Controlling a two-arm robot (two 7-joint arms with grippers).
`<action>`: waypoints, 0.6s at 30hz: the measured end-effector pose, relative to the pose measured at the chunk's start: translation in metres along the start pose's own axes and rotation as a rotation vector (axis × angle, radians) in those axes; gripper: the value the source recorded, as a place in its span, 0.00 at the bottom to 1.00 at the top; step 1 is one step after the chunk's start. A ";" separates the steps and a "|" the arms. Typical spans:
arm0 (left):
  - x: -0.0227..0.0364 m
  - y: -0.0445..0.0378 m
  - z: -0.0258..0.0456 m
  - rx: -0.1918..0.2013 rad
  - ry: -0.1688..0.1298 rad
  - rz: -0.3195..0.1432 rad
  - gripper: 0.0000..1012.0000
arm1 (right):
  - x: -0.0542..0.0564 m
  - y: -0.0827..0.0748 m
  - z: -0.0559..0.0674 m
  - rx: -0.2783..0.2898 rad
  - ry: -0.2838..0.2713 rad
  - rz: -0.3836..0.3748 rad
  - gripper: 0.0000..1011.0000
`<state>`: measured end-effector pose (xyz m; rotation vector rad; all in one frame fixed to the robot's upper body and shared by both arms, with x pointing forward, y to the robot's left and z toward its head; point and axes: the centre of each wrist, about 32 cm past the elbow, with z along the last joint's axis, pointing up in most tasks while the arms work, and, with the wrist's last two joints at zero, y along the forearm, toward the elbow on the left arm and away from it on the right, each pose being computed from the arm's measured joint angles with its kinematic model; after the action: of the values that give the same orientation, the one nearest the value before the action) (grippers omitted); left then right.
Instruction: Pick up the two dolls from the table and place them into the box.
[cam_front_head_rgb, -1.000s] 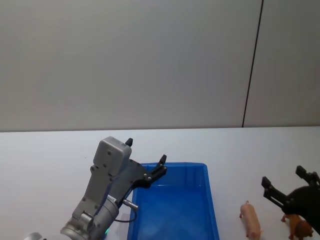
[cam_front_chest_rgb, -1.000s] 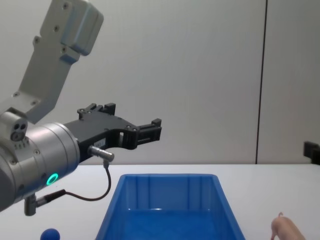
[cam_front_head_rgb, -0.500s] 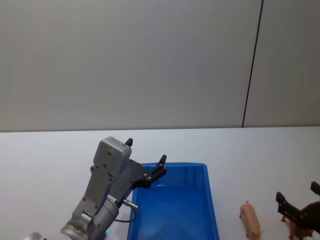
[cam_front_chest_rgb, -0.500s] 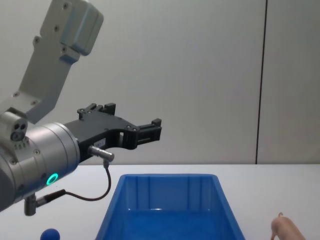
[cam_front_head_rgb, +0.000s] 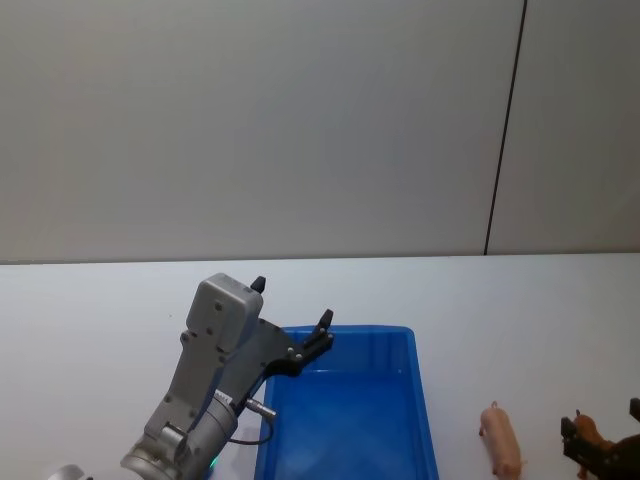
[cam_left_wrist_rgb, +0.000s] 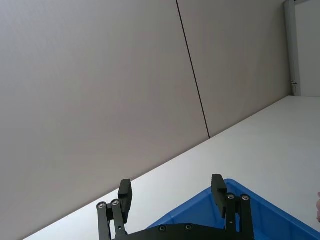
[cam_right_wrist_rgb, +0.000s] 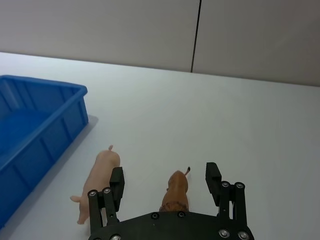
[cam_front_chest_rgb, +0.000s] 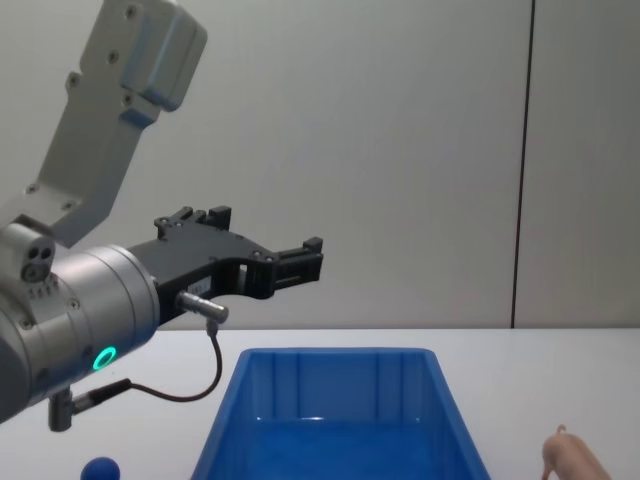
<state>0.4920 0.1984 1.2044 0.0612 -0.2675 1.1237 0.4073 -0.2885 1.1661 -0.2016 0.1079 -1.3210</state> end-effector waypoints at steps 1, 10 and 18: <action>0.0000 0.0000 0.0000 0.000 0.000 0.000 0.99 | 0.000 0.000 -0.001 -0.006 0.000 -0.001 0.99; 0.0000 0.0000 0.0000 0.000 0.000 0.000 0.99 | -0.001 0.001 -0.006 -0.053 0.001 -0.006 0.99; 0.0000 0.0000 0.0000 0.000 0.000 0.000 0.99 | 0.000 0.002 -0.011 -0.091 0.012 -0.011 0.83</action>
<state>0.4920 0.1984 1.2044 0.0612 -0.2675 1.1237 0.4072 -0.2884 1.1553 -0.2720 0.1780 -1.3298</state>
